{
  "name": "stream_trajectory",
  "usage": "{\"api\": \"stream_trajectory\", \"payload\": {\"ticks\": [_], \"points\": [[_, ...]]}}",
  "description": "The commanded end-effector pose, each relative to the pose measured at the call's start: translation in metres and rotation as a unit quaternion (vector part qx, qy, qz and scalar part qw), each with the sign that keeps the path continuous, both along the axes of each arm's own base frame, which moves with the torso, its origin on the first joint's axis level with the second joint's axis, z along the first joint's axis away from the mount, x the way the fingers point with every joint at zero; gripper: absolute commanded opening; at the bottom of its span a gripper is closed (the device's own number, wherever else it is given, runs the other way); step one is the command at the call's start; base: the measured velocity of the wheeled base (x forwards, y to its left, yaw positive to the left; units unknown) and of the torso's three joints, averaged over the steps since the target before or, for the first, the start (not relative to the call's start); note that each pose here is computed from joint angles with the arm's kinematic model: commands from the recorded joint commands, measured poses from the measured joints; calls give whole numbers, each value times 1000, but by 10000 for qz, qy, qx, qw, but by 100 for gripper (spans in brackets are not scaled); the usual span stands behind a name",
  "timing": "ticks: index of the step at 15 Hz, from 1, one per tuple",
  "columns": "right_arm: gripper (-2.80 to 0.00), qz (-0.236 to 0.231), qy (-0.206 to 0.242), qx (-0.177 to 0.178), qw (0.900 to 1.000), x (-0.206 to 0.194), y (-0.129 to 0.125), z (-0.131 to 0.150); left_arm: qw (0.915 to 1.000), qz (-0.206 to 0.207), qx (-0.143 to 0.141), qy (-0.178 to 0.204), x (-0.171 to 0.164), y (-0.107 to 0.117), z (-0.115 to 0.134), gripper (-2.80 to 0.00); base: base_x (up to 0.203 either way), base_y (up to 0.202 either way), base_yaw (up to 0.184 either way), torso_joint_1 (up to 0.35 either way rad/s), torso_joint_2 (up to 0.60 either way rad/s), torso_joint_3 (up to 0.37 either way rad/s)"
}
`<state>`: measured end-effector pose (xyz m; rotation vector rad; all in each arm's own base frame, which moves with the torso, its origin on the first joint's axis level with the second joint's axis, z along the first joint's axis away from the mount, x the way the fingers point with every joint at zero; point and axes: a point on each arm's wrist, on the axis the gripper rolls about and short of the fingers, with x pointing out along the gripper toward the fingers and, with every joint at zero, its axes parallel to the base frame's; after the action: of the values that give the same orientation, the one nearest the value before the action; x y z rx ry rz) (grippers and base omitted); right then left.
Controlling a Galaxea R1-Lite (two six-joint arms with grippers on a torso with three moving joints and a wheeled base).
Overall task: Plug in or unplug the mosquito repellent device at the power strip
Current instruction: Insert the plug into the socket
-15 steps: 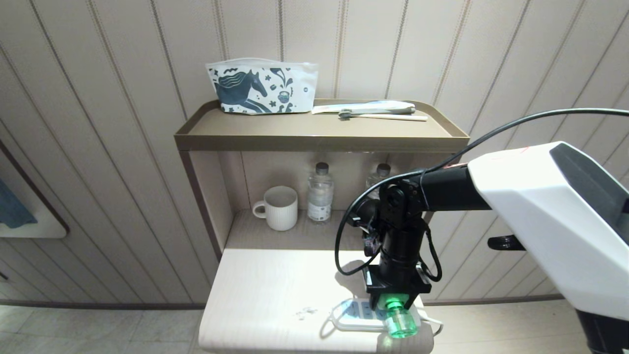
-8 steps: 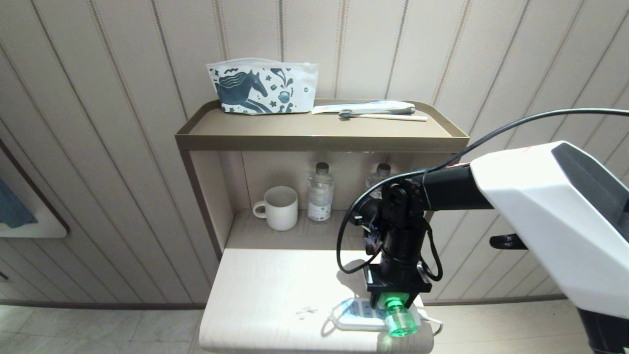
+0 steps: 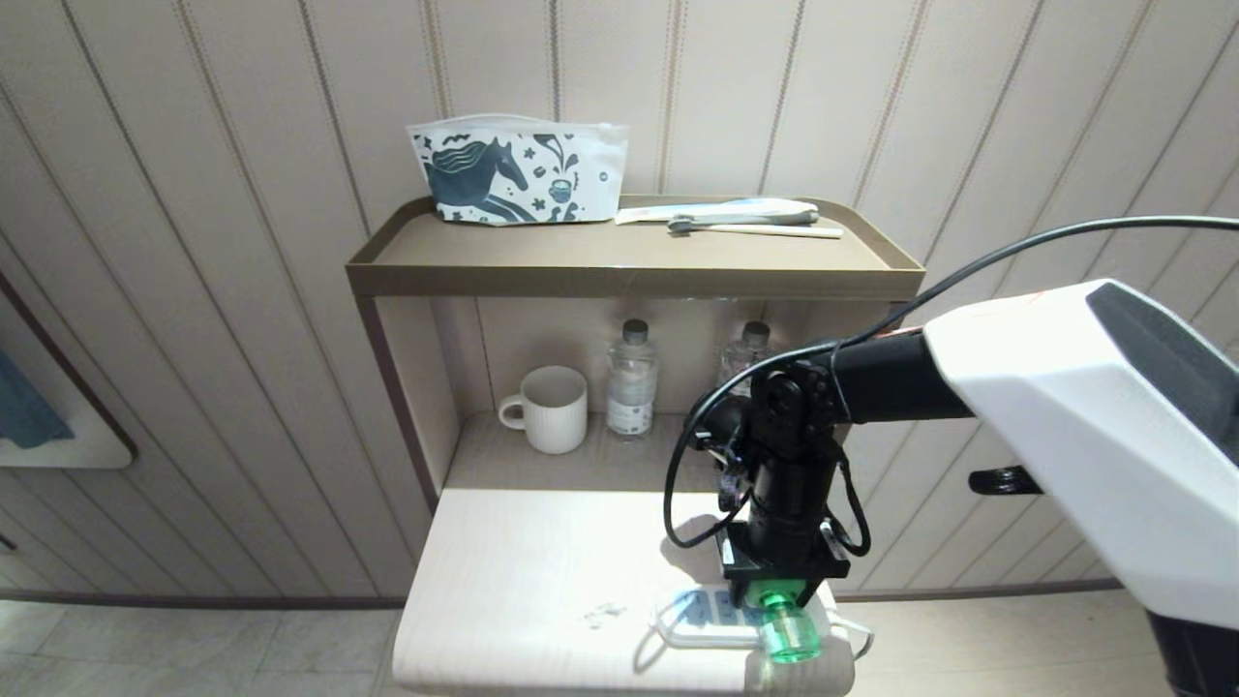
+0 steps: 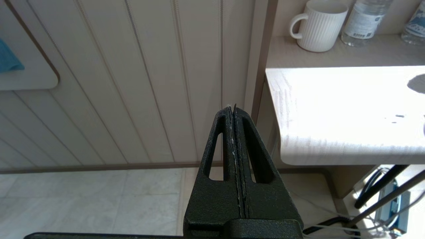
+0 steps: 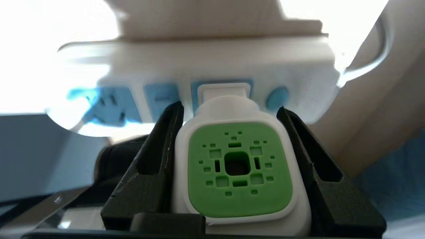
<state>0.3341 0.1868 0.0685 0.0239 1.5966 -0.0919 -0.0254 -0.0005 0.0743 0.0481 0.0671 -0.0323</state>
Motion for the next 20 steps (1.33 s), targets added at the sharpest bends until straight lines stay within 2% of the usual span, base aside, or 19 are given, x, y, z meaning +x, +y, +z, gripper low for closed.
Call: {"api": "stream_trajectory", "payload": {"ticks": [1,9,14,15,20], "points": [[-280,-14,102,-42,9999,-1,0,-3,10000,0,1,-1,0,0,0,-280,0,0,0,0,0,0],[-280,-16,84,-6,10000,1,1,-4,10000,0,1,-2,0,0,0,-280,0,0,0,0,0,0],[-280,40,-235,114,9997,2,3,13,10000,-8,1,6,0,0,0,-280,0,0,0,0,0,0],[0,40,-258,127,9996,2,3,15,10000,0,1,-2,0,0,0,-280,0,0,0,0,0,0],[0,55,-296,158,9994,1,4,19,10000,0,1,-2,0,0,0,-280,0,0,0,0,0,0]]}}
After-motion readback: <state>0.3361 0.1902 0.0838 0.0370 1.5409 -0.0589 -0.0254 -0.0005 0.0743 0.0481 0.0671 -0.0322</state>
